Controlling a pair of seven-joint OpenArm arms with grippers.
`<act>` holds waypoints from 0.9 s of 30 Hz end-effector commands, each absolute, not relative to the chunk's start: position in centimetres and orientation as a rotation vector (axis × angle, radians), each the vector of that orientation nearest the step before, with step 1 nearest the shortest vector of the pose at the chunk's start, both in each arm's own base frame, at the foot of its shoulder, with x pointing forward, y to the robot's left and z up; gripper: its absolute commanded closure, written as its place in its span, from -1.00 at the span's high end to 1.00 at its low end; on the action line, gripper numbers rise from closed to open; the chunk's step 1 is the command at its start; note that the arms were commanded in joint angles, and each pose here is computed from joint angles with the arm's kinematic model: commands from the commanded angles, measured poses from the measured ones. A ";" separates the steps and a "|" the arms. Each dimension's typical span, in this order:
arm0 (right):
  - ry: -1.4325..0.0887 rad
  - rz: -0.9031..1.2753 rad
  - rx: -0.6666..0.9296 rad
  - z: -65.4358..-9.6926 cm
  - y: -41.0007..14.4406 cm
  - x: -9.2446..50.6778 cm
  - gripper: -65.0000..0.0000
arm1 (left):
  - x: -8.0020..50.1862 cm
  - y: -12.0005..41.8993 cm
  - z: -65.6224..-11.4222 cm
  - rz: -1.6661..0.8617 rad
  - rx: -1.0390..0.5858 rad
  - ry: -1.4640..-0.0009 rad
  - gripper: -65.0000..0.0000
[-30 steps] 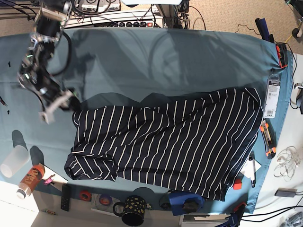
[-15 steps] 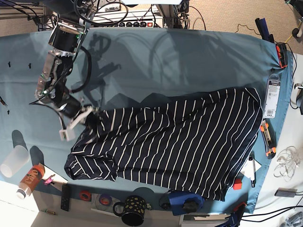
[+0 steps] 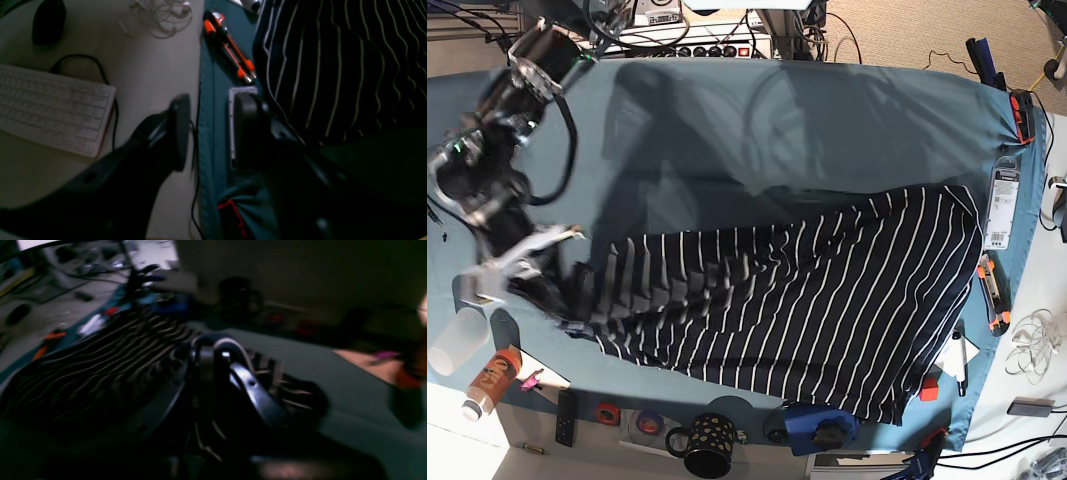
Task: Layout the t-shirt on the table in an organized manner, then fold the t-shirt properly
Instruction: 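Grasp the shirt corner with the right gripper and pull it outward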
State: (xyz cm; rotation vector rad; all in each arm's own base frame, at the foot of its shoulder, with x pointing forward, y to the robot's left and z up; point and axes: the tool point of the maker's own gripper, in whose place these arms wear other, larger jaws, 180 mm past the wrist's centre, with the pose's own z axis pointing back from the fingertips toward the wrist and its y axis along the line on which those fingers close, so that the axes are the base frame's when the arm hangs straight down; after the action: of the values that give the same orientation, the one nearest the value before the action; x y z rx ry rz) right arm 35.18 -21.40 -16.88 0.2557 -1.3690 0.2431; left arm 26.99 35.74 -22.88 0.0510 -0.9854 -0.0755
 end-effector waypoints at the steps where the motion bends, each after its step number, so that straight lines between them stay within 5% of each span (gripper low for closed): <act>1: -1.463 0.244 0.233 -14.5 -22.1 35.7 -1.00 | 27.5 36.0 -21.2 -0.095 0.071 -1.034 -0.33; 11: -1.481 0.010 0.248 -17.7 -26.9 47.2 -1.00 | 27.6 35.8 -21.0 -0.094 0.058 -1.051 -0.33; 18: -1.212 0.116 0.359 -22.4 -21.6 53.4 -1.00 | 27.6 35.7 -21.0 -0.094 0.057 -1.051 -0.33; 22: -1.077 0.257 0.360 -23.8 -19.0 52.8 -0.34 | 27.6 35.7 -21.0 -0.095 0.058 -1.051 -0.33; 27: -1.114 0.241 0.503 -20.2 -18.2 52.0 -0.32 | 27.7 35.7 -20.9 -0.098 0.057 -1.059 -0.33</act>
State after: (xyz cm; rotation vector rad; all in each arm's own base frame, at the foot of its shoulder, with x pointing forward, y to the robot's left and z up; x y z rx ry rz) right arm 50.79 -17.04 -23.82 0.5201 -1.0113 0.2381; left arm 27.17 35.53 -22.66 0.0405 -1.0053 -0.0750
